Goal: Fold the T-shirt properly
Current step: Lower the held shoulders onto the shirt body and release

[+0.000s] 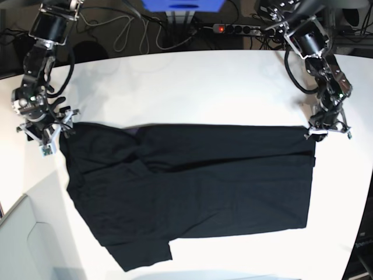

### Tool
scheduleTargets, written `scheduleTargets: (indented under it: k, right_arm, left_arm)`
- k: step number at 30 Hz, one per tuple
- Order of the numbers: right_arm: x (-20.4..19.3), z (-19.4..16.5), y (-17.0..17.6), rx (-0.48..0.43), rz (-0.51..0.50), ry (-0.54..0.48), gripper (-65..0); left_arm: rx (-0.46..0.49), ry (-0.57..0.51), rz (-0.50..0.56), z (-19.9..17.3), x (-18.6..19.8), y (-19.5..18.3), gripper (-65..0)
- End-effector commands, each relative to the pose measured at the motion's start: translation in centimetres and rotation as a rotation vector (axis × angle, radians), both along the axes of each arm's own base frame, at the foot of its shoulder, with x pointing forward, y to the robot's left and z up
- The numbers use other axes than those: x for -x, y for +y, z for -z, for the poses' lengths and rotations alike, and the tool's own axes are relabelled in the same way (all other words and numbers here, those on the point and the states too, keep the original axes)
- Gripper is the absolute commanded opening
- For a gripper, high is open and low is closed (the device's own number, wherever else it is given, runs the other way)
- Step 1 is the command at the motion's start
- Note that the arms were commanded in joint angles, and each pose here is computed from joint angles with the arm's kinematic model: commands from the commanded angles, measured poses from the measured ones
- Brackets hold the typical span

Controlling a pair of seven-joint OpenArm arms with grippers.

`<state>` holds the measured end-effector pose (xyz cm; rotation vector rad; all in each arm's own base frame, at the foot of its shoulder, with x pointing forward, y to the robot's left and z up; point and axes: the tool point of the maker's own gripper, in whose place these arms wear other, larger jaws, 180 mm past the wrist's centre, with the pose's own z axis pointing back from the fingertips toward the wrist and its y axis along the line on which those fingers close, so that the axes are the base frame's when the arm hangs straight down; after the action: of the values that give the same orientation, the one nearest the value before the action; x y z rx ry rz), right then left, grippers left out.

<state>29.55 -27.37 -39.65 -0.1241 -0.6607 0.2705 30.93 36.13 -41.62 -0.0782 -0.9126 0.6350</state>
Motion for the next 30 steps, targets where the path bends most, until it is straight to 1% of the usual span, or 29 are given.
scheduleTargets:
  k: [1,4,6,10,11,12,13,15,16,17,18,19,20,21,23,26,28,30]
  right_arm:
    - [-0.7,-0.9,0.0,0.003,-0.039,-0.029,-26.6]
    - [-0.6,-0.2,0.0,-0.010,-0.034,-0.011,-26.6]
    - [-1.3,0.2,-0.2,-0.029,-0.025,-0.010,-26.6]
    - [-0.9,2.2,-0.4,-0.065,-0.008,0.037,-27.5]
    - [-1.2,2.1,-0.3,-0.068,-0.008,0.035,-28.9]
    - [-1.2,2.2,-0.4,-0.069,-0.007,0.038,-31.8]
    - [-1.1,2.2,-0.4,-0.069,-0.007,0.038,-36.8]
    - [-1.1,2.2,-0.3,-0.068,-0.009,0.039,-49.9]
    - [-1.1,2.2,-0.3,-0.067,-0.009,0.039,-58.6]
    - [-1.0,2.2,-0.4,-0.064,-0.008,0.043,-65.0]
    - [-1.0,2.2,-0.5,-0.060,-0.008,0.045,-65.0]
    - [-1.0,2.2,-0.6,-0.057,-0.010,0.044,-62.8]
    - [-1.2,1.7,-1.0,-0.042,-0.018,0.037,-64.2]
    - [-1.3,1.2,-0.9,-0.032,-0.042,0.030,-65.0]
    - [-1.5,-0.1,-0.8,-0.001,-0.092,0.018,-64.7]
    - [-1.9,-2.6,-1.5,0.079,-0.133,0.002,-64.7]
    - [-2.5,-4.3,-1.7,0.119,-0.144,-0.028,-64.7]
    - [-3.6,-6.3,-1.6,0.145,-0.151,-0.077,-64.7]
  left_arm:
    - [-0.007,0.031,0.008,0.1,0.1,0.2,-65.0]
    - [-0.008,0.034,0.009,0.1,0.2,0.3,-65.0]
    - [-0.009,0.033,0.008,0.1,0.2,0.3,-65.0]
    - [-0.020,0.037,0.010,0.0,0.2,0.5,-65.0]
    - [-0.020,0.037,0.010,0.0,0.2,0.5,-65.0]
    - [-0.022,0.040,0.010,0.1,0.3,0.6,-65.0]
    - [-0.023,0.042,0.010,0.1,0.4,0.6,-65.0]
    - [-0.025,0.045,0.011,0.2,0.5,0.6,-65.0]
    - [-0.025,0.047,0.011,0.2,0.5,0.6,-65.0]
    - [-0.025,0.047,0.011,0.2,0.5,0.6,-65.0]
    - [-0.025,0.047,0.009,0.2,0.5,0.7,-65.0]
    - [-0.025,0.048,0.010,0.2,0.6,0.6,-65.0]
    - [-0.023,0.051,0.011,0.2,0.6,0.6,-65.0]
    - [-0.027,0.048,0.011,0.1,0.6,0.7,-65.0]
    - [-0.034,0.035,0.010,-0.5,0.3,0.8,-65.0]
    - [-0.079,0.018,0.013,-2.3,0.0,2.2,-65.0]
    - [-0.081,0.041,0.029,-3.1,-0.1,2.6,-65.0]
    - [-0.102,0.025,0.044,-5.0,-1.1,2.9,-65.0]
